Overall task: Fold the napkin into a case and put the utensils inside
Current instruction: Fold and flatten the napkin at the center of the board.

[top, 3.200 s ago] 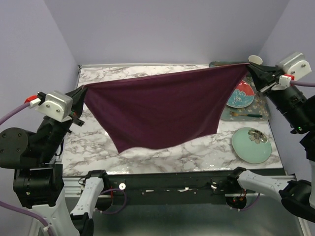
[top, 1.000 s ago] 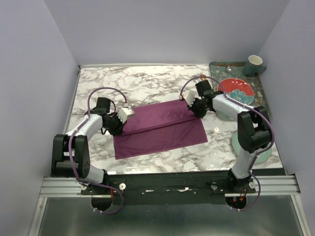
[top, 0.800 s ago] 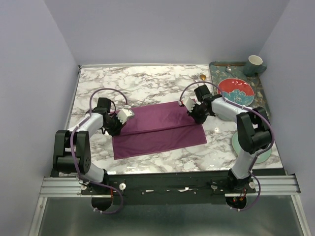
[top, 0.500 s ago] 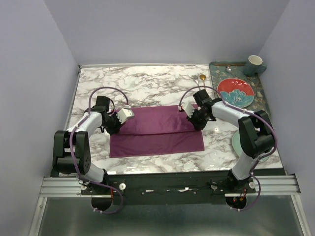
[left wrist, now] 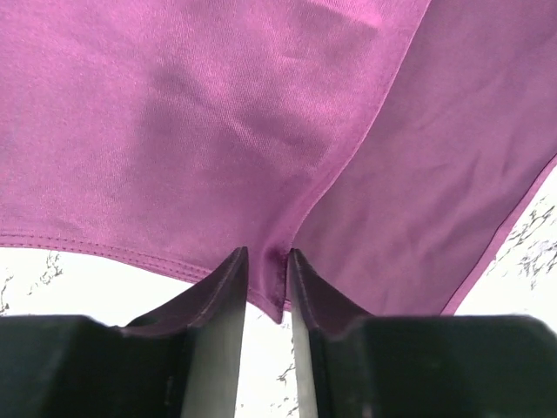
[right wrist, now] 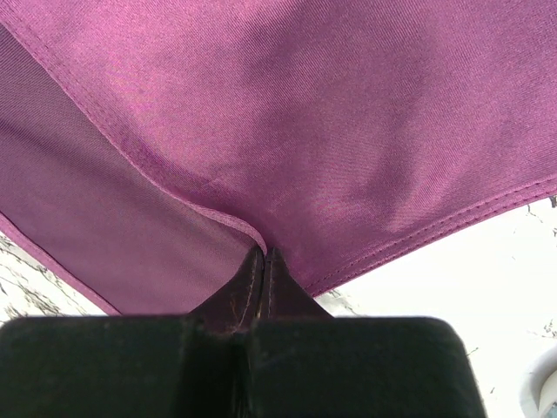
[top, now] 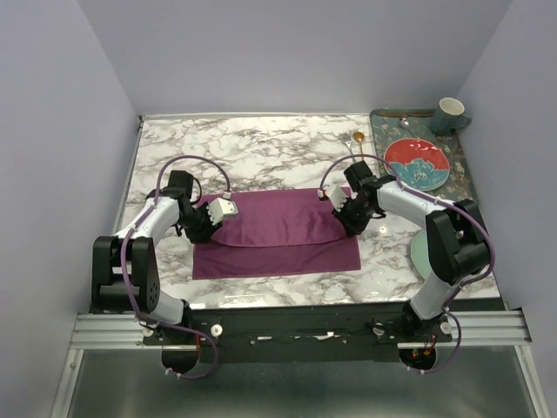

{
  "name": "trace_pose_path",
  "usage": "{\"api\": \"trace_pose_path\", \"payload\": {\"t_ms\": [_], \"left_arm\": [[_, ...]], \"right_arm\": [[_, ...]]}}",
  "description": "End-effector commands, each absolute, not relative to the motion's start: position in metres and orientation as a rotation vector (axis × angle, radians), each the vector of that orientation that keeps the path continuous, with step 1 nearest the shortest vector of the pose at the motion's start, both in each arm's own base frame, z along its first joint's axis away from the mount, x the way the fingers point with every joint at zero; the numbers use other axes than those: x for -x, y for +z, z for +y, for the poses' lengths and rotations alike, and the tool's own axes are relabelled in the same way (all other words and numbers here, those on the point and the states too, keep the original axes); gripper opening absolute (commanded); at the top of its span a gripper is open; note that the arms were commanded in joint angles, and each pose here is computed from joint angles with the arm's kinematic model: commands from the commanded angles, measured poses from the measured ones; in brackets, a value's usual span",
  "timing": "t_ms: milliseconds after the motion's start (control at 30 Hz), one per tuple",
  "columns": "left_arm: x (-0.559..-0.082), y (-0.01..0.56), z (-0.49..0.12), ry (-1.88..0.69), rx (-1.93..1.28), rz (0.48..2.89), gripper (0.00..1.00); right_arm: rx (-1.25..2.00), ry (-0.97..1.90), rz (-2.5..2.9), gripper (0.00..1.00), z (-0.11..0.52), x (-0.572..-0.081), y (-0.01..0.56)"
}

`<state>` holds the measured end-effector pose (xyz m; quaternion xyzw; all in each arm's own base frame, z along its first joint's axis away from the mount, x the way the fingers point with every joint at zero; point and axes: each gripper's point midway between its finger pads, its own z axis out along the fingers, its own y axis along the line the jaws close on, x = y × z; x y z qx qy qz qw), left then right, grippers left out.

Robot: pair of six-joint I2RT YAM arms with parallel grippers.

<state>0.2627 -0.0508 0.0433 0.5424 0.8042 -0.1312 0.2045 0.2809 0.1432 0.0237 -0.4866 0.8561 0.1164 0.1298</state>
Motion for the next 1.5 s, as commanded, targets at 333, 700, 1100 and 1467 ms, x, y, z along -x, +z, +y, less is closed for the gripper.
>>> {"api": "trace_pose_path", "payload": {"t_ms": [333, 700, 1100, 1467], "left_arm": [[-0.261, 0.035, -0.034, -0.284, -1.616, 2.269, 0.12], [-0.237, 0.077, -0.035, -0.232, -1.612, 2.190, 0.00], [-0.188, 0.043, -0.028, -0.272, -1.639, 2.277, 0.00], [-0.194, 0.032, -0.029, -0.287, -1.590, 2.323, 0.00]], "right_arm": [[1.415, 0.347, 2.484, 0.01, 0.148, -0.284, 0.032], [1.408, 0.369, 2.433, 0.01, 0.146, -0.269, 0.066], [1.432, 0.414, 2.491, 0.01, 0.148, -0.237, 0.034], [1.429, 0.412, 2.519, 0.01, 0.153, -0.239, 0.027]]}}
